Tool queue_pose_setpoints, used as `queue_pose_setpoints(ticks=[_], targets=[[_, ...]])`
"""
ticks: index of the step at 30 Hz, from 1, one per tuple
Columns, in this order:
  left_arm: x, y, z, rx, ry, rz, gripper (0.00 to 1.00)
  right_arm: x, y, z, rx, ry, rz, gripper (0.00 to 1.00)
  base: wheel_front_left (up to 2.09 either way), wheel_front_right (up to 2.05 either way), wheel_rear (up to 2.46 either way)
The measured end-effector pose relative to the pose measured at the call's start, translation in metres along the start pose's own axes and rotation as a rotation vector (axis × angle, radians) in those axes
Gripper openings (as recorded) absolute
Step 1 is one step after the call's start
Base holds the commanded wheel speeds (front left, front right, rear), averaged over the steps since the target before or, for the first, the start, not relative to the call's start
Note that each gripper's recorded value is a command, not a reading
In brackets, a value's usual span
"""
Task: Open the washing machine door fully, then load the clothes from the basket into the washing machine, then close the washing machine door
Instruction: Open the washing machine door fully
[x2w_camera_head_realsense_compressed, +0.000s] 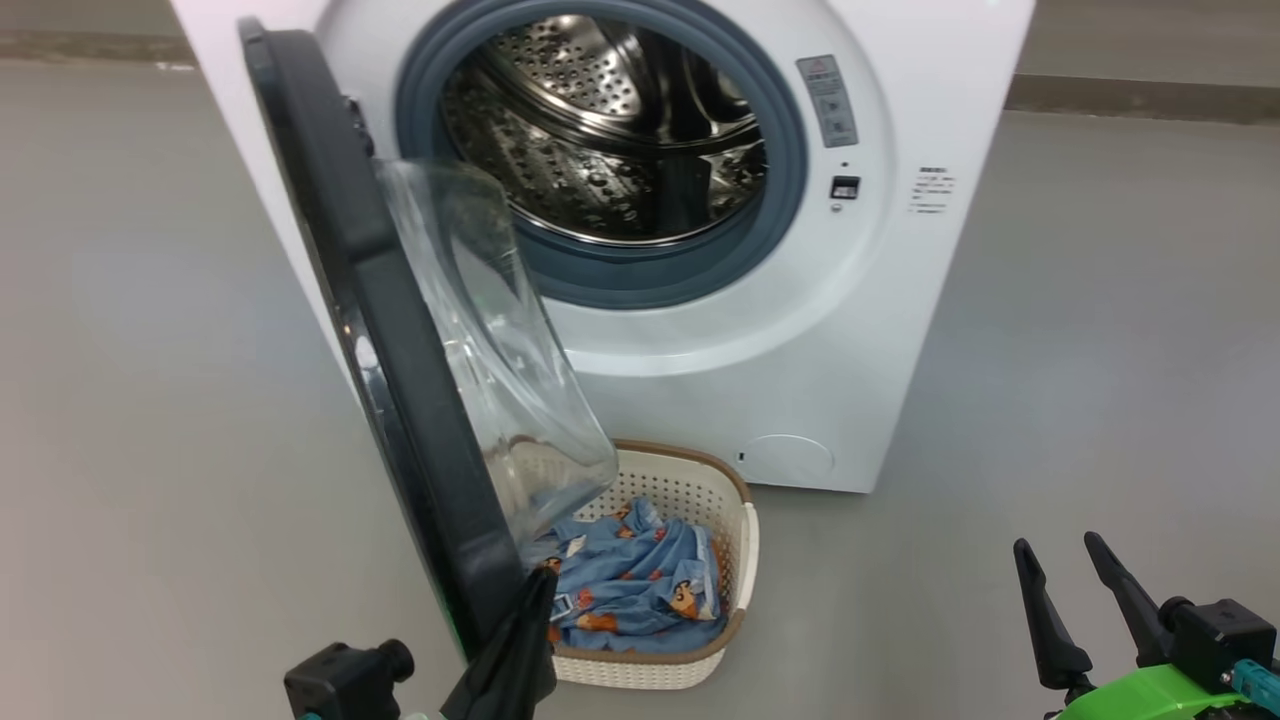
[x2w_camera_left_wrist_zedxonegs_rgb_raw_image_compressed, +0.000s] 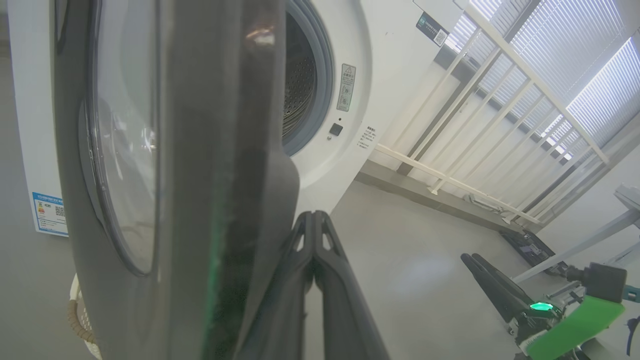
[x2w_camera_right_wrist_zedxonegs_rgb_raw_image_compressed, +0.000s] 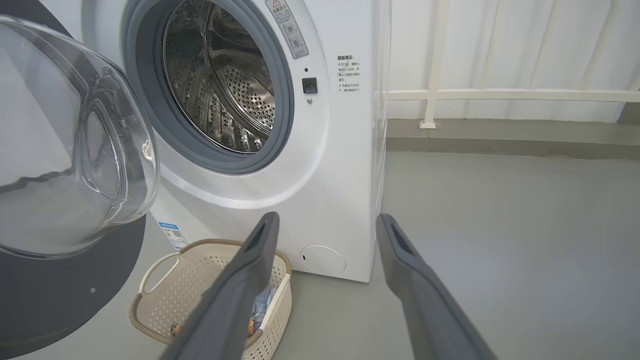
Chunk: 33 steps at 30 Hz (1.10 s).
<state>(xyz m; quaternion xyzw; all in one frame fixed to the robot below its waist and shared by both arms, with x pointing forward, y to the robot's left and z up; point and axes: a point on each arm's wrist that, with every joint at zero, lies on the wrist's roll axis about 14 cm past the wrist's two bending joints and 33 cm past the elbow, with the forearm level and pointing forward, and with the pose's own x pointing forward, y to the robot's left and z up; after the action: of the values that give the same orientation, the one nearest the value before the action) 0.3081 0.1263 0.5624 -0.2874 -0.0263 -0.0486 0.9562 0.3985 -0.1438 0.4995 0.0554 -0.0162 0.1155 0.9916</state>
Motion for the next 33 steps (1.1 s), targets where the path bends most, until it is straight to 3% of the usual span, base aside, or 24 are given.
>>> queue_pose_setpoints(ticks=[16, 33], targets=[[-0.02, 0.025, 0.023, 0.015, -0.079, 0.107, 0.0, 0.022, 0.04, -0.006, 0.007, 0.017, 0.115, 1.0, 0.0, 0.0, 0.0], [-0.037, 0.055, 0.043, 0.039, -0.153, 0.221, 0.0, 0.03, 0.06, -0.006, 0.008, 0.018, 0.169, 1.0, 0.0, 0.0, 0.0]])
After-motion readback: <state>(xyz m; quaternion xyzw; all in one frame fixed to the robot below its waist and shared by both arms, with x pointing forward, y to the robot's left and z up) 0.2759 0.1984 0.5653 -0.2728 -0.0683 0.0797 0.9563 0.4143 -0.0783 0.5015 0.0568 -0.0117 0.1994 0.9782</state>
